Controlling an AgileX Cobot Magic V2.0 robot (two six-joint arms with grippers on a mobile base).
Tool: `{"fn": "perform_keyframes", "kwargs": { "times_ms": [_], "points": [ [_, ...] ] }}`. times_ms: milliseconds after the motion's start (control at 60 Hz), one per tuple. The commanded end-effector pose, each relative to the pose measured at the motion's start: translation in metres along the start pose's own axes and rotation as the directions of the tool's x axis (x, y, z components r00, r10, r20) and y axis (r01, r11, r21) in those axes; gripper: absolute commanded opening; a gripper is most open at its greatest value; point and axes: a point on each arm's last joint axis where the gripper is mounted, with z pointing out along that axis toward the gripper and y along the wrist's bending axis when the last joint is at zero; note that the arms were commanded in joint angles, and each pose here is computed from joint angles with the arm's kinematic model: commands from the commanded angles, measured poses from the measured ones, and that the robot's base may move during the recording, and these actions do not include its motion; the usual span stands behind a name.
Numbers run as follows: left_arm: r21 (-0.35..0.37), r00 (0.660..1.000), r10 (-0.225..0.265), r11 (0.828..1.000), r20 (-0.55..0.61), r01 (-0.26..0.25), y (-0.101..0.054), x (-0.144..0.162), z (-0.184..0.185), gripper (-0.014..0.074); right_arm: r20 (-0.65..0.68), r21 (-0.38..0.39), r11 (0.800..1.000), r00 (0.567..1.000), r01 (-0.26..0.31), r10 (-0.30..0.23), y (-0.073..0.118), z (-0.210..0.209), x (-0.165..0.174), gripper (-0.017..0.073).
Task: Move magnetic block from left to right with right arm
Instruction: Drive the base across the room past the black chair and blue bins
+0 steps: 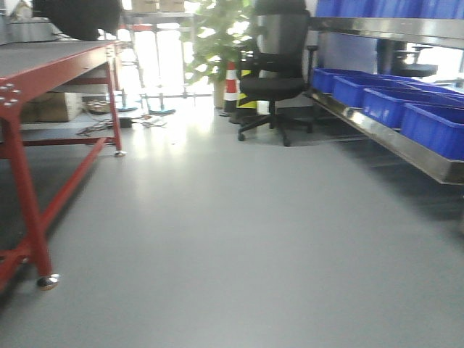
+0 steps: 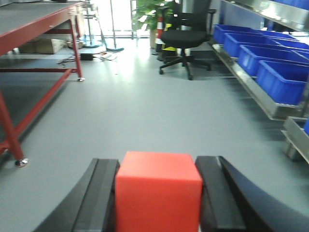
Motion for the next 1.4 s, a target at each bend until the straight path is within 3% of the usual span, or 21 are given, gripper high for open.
{"fn": "perform_keyframes", "kwargs": {
  "times_ms": [0,1383],
  "points": [
    [0.003,0.995,-0.004,1.0,0.096,0.003,-0.0002,-0.0062,-0.0013,-0.0116,0.098,-0.001,1.0,0.995,0.014,-0.014,0.001,-0.0026,-0.0159,0.0203],
    [0.003,0.995,-0.004,1.0,0.096,0.003,-0.0002,-0.0062,-0.0013,-0.0116,0.098,-0.001,1.0,0.995,0.014,-0.014,0.001,-0.0026,-0.0159,0.0203]
  ]
}}
